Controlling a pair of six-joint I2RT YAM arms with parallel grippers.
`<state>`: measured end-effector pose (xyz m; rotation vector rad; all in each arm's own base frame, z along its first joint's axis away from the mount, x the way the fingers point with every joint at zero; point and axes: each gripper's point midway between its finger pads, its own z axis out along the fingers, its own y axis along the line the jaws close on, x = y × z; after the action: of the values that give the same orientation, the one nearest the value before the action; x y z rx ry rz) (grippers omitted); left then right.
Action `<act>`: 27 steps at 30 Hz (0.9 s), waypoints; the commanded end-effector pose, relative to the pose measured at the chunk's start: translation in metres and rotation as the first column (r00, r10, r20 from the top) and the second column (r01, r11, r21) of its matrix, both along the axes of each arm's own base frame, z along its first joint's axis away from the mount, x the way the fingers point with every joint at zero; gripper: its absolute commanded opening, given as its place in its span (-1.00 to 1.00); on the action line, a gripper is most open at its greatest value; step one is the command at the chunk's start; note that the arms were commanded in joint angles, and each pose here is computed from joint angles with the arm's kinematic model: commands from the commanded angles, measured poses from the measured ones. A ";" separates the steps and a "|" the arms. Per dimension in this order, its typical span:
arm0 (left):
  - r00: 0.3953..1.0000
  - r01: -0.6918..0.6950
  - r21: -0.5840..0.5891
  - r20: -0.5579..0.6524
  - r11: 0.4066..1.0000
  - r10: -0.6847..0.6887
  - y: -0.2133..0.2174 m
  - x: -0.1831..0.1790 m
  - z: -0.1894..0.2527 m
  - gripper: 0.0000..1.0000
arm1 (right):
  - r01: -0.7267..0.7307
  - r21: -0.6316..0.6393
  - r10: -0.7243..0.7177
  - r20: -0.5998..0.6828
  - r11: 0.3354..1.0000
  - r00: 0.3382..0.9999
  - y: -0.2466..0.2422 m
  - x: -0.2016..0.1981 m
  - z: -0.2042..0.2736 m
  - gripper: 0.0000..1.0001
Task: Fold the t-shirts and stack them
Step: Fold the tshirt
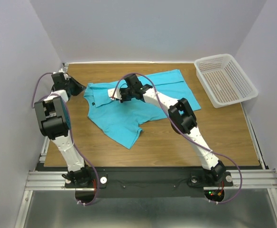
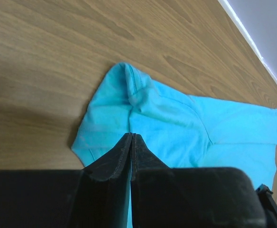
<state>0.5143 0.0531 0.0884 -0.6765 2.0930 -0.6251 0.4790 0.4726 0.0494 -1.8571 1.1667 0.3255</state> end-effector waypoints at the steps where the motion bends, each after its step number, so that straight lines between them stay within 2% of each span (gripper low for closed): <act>1: 0.999 0.007 -0.030 0.040 1.000 -0.006 0.004 0.021 0.014 -0.68 | -0.025 0.108 0.018 0.063 0.994 0.998 0.018 0.004 0.060 -0.95; 27: 0.998 0.062 -0.102 0.033 0.993 -0.059 -0.006 0.070 -0.008 -0.63 | 0.008 0.123 -0.015 0.058 0.992 0.998 0.006 0.013 0.072 -0.97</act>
<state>0.5723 0.0505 0.0632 -0.7073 2.0986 -0.7579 0.4843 0.4736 0.0616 -1.8161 1.1791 0.3448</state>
